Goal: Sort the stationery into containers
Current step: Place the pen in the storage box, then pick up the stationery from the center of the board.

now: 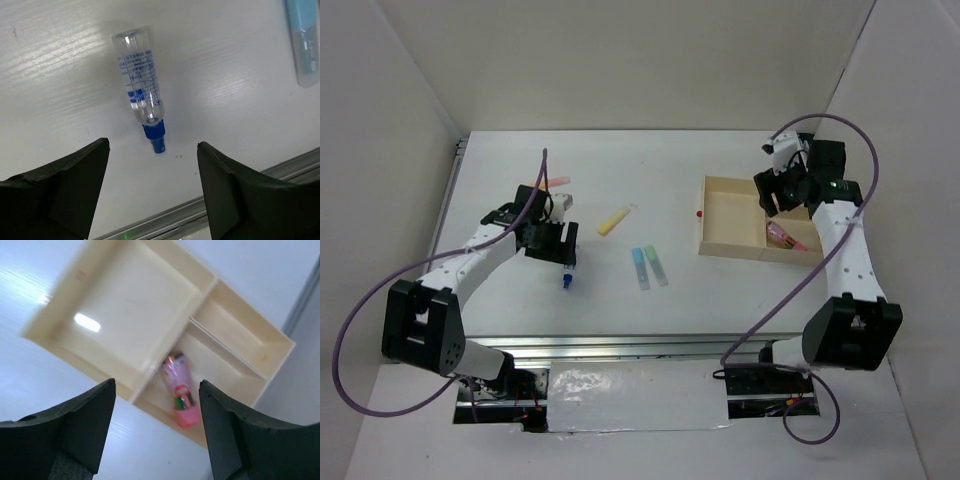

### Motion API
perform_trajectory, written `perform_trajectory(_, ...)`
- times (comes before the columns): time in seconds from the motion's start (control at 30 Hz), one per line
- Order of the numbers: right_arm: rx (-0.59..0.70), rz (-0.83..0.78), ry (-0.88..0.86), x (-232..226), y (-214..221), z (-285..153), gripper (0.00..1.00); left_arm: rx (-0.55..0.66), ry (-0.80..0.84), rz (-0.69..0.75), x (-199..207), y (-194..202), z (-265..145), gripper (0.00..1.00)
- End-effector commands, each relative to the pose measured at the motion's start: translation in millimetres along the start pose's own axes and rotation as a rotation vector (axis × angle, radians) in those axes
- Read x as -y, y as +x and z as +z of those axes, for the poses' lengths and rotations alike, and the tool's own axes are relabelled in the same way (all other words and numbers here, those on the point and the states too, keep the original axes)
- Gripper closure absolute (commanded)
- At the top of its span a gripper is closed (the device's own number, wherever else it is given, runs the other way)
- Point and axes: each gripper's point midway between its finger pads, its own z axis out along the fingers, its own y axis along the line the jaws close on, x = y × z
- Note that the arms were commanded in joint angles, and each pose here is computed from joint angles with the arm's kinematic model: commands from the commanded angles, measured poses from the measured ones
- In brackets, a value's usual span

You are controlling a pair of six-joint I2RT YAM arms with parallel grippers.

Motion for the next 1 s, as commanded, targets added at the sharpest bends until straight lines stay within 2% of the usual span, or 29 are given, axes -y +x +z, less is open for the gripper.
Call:
perform_trajectory(0.0,0.235,0.1,-0.18,-46.0,-57.5,-50.1,0.26,-0.011,-0.054,-0.021,-10.9,-2.8,17.8,0.17)
perform_trajectory(0.1,0.322,0.147,-0.276,-75.3,-82.9,-70.4,0.25,-0.033,-0.052,-0.026,-11.5,1.6,29.7,0.2)
perform_trajectory(0.3,0.359,0.2,-0.331,-105.2,-103.3,-85.4,0.24,-0.08,-0.061,-0.045,-17.4,12.8,51.9,0.27)
perform_trajectory(0.53,0.37,0.209,-0.424,-154.2,-115.2,-81.7,0.24,-0.133,-0.073,-0.05,-20.6,20.2,75.4,0.32)
perform_trajectory(0.7,0.402,0.248,-0.433,-172.9,-119.2,-72.2,0.24,-0.167,-0.062,-0.062,-20.3,29.5,85.8,0.36)
perform_trajectory(0.83,0.388,0.27,-0.482,-195.9,-122.1,-66.5,0.24,-0.191,0.002,-0.067,-11.6,39.5,92.1,0.73)
perform_trajectory(0.87,0.391,0.261,-0.501,-203.9,-124.2,-66.4,0.24,-0.193,0.026,-0.065,-7.8,41.4,92.9,0.87)
perform_trajectory(0.93,0.392,0.256,-0.521,-211.4,-127.5,-65.8,0.24,-0.179,0.106,-0.067,5.5,38.0,87.4,0.99)
perform_trajectory(0.97,0.399,0.243,-0.54,-218.5,-130.4,-67.8,0.25,-0.155,0.141,-0.061,11.1,32.5,84.0,1.0)
